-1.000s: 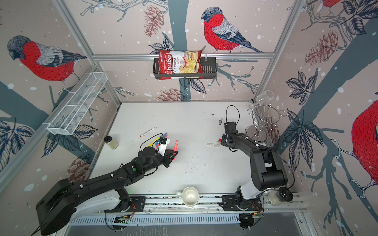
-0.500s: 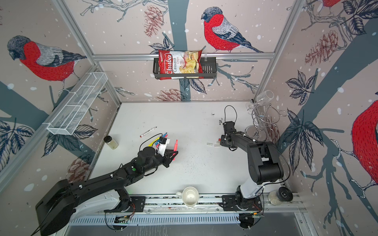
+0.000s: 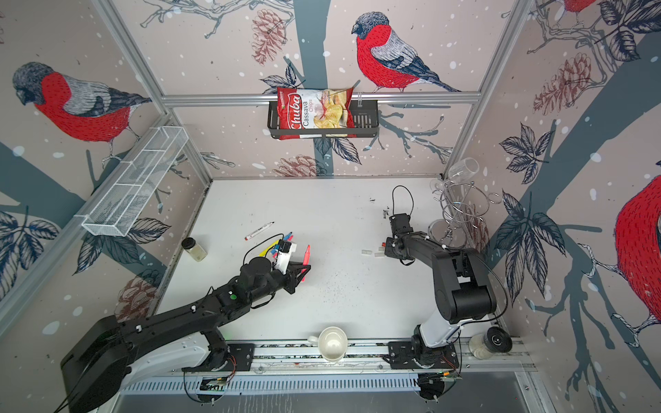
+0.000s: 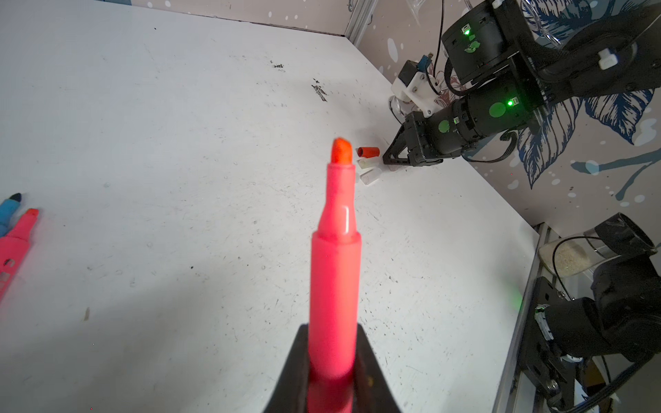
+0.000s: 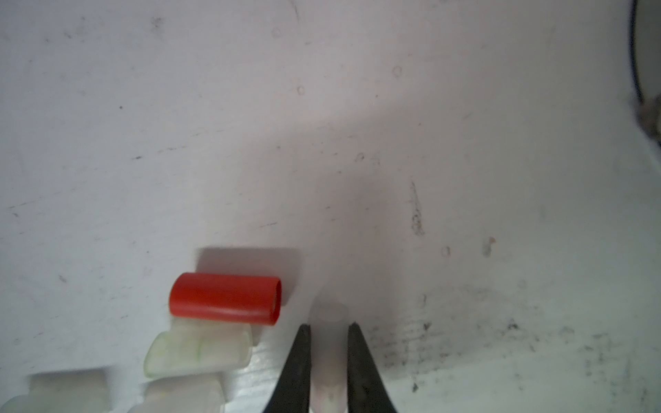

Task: Insert the pens into the pen caps
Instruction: 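Grasp a translucent pen cap with the right gripper, then lift the cap and carry it toward the highlighter in the left gripper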

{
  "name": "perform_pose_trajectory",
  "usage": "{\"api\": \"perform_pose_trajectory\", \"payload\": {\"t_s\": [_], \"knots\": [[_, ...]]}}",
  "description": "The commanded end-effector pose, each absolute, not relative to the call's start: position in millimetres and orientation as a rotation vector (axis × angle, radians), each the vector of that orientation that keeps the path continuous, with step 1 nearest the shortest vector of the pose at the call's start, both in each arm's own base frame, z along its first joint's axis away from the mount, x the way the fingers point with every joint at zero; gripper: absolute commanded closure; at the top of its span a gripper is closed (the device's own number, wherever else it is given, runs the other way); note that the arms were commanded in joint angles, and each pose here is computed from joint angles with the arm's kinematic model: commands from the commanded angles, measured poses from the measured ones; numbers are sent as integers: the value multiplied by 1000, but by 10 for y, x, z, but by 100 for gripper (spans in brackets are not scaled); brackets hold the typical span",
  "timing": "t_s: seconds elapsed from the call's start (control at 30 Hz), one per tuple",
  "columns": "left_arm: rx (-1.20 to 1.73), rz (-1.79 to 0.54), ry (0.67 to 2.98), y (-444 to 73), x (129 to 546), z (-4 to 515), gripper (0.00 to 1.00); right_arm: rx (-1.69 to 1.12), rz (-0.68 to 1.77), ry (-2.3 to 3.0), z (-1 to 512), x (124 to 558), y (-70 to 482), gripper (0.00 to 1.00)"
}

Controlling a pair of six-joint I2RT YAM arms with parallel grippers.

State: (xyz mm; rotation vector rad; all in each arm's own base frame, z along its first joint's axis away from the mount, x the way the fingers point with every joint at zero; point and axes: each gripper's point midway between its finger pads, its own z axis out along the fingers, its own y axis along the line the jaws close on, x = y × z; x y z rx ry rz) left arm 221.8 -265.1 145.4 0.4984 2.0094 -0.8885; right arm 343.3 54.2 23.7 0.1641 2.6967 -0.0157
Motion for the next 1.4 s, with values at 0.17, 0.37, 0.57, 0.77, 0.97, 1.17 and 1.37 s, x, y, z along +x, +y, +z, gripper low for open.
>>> {"api": "perform_pose_trajectory", "payload": {"t_s": [0.17, 0.37, 0.57, 0.77, 0.97, 1.17, 1.37], "knots": [[527, -939, 1945, -2730, 2205, 1614, 100, 114, 103, 2555, 839, 3411, 810, 87], [552, -1075, 1839, -2828, 2094, 1818, 100, -87, 491, 2282, 1723, 3264, 1467, 89], [633, -1266, 1722, -2964, 1864, 2057, 100, -331, 970, 1896, 2586, 2739, 2070, 88], [628, -1374, 1660, -3045, 1715, 2220, 100, -406, 1253, 1571, 3137, 2288, 2234, 85], [584, -1516, 1541, -3107, 1534, 2468, 100, -471, 1359, 1465, 3352, 2086, 2359, 85], [580, -1605, 1459, -3218, 1450, 2656, 100, -480, 1467, 1300, 3542, 1862, 2365, 84], [598, -1652, 1428, -3330, 1436, 2737, 100, -481, 1488, 1268, 3556, 1787, 2438, 84]]}}
